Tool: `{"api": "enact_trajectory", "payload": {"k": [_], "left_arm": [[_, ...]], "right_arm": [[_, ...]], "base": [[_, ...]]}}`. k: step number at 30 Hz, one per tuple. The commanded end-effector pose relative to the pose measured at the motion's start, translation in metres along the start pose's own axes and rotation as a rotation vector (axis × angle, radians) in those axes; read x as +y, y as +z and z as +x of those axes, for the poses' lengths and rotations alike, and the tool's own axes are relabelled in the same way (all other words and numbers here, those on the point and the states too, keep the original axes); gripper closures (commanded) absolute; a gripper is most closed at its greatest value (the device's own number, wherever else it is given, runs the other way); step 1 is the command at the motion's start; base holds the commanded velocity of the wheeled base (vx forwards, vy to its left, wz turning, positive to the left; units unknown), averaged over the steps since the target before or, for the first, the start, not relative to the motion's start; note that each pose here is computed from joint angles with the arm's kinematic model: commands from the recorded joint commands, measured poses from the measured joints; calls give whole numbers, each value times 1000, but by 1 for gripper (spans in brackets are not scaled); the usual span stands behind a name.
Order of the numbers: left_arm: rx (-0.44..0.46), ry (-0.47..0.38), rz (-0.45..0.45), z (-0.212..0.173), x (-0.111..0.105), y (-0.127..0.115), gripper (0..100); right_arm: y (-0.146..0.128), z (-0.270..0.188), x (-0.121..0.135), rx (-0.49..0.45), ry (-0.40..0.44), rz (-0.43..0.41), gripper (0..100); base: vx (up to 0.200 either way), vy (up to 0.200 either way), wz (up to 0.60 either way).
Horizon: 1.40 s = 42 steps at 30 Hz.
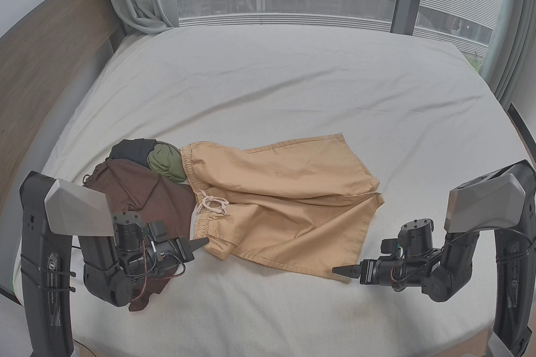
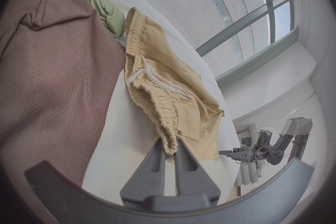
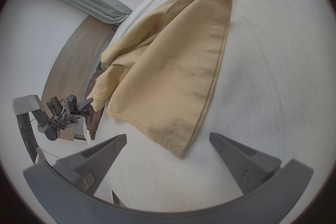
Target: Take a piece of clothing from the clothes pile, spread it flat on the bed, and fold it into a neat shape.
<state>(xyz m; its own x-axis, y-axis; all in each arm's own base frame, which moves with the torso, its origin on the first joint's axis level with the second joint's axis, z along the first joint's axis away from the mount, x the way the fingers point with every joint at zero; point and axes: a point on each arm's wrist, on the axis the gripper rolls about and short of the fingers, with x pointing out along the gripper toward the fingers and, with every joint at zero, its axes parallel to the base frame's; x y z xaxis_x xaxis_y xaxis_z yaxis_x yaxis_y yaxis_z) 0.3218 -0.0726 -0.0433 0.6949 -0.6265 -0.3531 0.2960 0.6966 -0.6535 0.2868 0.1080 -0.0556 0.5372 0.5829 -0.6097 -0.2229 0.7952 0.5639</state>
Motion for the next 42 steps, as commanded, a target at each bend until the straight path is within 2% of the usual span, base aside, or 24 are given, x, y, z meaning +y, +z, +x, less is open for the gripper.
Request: {"api": "enact_trajectory", "payload": {"k": [1,5,12,17,18,35,42], "left_arm": [[-1,0,0,0,0,0,100],[0,0,-1,0,0,0,100],[-3,-2,2,1,0,1,100],[-2,-1,1,1,0,1,100],[-3,-2,2,1,0,1,100],[2,2,-2,1,2,-1,100],[-16,3,-3,-11,-3,7,100]], "right_arm": [[-4,6,0,16,2,2,0],[-7,12,1,26,8,0,0],[-6,14,8,21,19,68,0],[-5,14,8,17,21,82,0],[-4,14,9,15,21,83,100],[-4,12,6,9,5,88,100],[-1,-14,9,-7,-9,94,100]], "base": [[0,0,0],[0,0,0],[0,0,0],[0,0,0],[0,0,0],[0,0,0],[0,0,0]]}}
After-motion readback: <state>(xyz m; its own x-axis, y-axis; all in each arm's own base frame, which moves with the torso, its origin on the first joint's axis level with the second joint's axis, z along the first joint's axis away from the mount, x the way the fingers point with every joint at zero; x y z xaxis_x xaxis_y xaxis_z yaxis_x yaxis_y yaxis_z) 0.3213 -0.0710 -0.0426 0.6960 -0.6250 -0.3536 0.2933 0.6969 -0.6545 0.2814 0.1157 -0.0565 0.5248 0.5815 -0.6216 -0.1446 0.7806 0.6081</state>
